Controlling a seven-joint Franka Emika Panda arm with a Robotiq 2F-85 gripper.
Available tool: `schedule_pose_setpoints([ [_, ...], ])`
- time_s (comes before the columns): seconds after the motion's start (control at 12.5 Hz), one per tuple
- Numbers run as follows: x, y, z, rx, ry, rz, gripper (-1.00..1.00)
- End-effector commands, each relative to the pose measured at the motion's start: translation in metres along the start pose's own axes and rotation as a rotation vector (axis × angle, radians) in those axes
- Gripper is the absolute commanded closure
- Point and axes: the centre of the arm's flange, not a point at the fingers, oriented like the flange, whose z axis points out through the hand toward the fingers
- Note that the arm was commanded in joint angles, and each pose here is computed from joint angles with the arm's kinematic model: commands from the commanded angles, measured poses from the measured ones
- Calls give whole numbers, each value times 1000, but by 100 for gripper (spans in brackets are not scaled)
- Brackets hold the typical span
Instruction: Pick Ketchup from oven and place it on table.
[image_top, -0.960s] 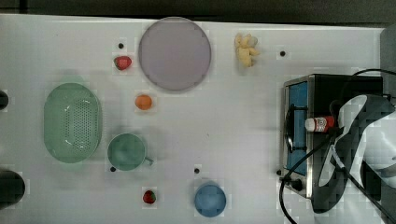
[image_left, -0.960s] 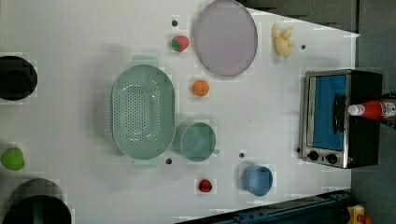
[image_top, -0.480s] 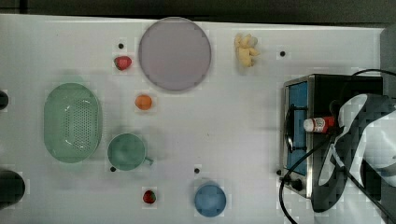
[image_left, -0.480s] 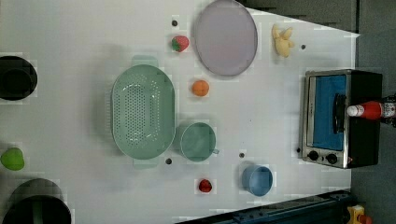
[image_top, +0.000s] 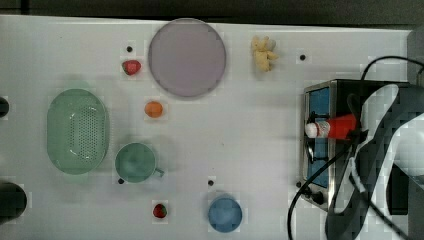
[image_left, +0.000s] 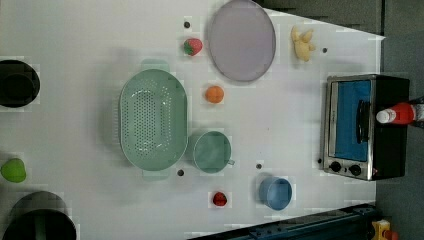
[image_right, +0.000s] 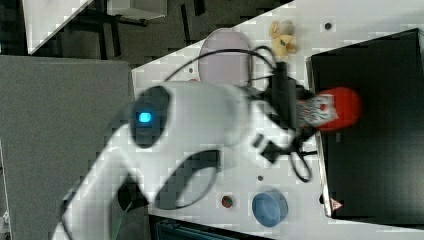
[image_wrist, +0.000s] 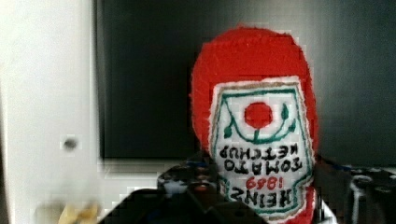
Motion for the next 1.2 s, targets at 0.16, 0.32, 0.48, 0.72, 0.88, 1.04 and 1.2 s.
schedule_pose_setpoints([
  [0.16, -133, -55, -107, 142, 10, -266, -27],
  [0.32, -182, -65, -119, 151, -12, -353, -27],
  [0.48, -225, -71, -118, 117, -48, -428, -27],
  [0.72, -277, -77, -104, 59, -69, -522, -27],
  [0.88, -303, -78, -90, 23, -65, -570, -27],
  [1.04, -326, -76, -64, -29, -57, -610, -27],
  [1.2, -348, -72, -27, -71, -47, -654, -27],
])
